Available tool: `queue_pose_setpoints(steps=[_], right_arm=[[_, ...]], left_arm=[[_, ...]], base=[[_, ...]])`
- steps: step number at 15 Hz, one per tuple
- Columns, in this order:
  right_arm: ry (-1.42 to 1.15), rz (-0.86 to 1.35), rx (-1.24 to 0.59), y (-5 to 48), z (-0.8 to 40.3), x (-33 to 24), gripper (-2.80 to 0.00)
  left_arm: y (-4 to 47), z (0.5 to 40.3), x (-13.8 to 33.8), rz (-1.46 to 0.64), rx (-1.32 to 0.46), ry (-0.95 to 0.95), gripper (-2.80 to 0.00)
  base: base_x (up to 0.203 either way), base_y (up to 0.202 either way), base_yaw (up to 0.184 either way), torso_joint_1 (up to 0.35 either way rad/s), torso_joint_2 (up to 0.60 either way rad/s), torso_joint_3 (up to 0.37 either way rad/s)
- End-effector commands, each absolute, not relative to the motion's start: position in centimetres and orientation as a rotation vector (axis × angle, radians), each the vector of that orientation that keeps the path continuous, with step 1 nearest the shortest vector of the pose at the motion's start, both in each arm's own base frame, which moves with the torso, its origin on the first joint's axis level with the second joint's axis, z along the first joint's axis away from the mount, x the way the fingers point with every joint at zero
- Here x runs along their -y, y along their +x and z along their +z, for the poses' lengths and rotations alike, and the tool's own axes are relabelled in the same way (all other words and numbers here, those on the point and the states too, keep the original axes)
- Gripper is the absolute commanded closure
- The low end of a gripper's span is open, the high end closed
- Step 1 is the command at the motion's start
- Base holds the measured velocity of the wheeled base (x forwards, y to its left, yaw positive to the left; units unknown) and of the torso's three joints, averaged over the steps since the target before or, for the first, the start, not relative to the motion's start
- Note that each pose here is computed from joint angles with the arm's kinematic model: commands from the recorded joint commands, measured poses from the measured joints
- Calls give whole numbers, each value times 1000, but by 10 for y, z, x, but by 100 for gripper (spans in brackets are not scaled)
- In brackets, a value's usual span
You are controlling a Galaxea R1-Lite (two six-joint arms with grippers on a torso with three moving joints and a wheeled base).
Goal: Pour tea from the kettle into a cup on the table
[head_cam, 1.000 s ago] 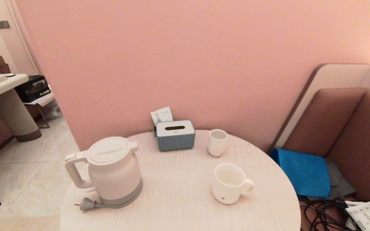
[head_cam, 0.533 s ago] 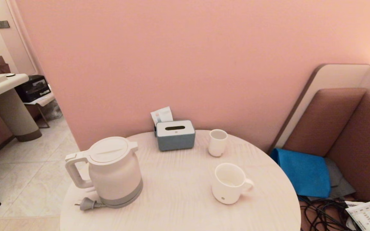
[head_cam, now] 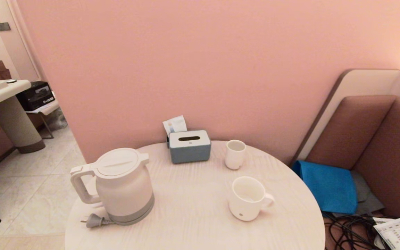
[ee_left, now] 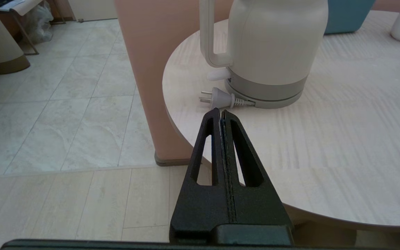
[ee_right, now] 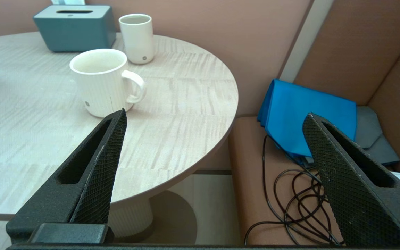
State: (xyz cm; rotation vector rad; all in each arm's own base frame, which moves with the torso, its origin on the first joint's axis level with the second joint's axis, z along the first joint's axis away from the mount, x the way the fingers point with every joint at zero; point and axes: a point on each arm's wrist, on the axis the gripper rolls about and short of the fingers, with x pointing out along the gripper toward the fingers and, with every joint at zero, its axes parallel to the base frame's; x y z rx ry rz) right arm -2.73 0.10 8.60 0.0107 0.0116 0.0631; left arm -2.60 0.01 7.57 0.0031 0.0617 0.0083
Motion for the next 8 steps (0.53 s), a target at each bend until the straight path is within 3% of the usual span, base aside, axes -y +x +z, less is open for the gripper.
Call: queue_pose_setpoints(steps=[1, 8], right_arm=[[10, 64, -10, -27, 84, -1, -280], [-25, 15, -6, -23, 76, 0, -280]], left_arm=[[-26, 76, 0, 9, -63, 3, 0], [-26, 76, 0, 9, -63, 3, 0]], base=[[0, 0, 0, 0, 0, 0], [0, 0, 0, 0, 0, 0]])
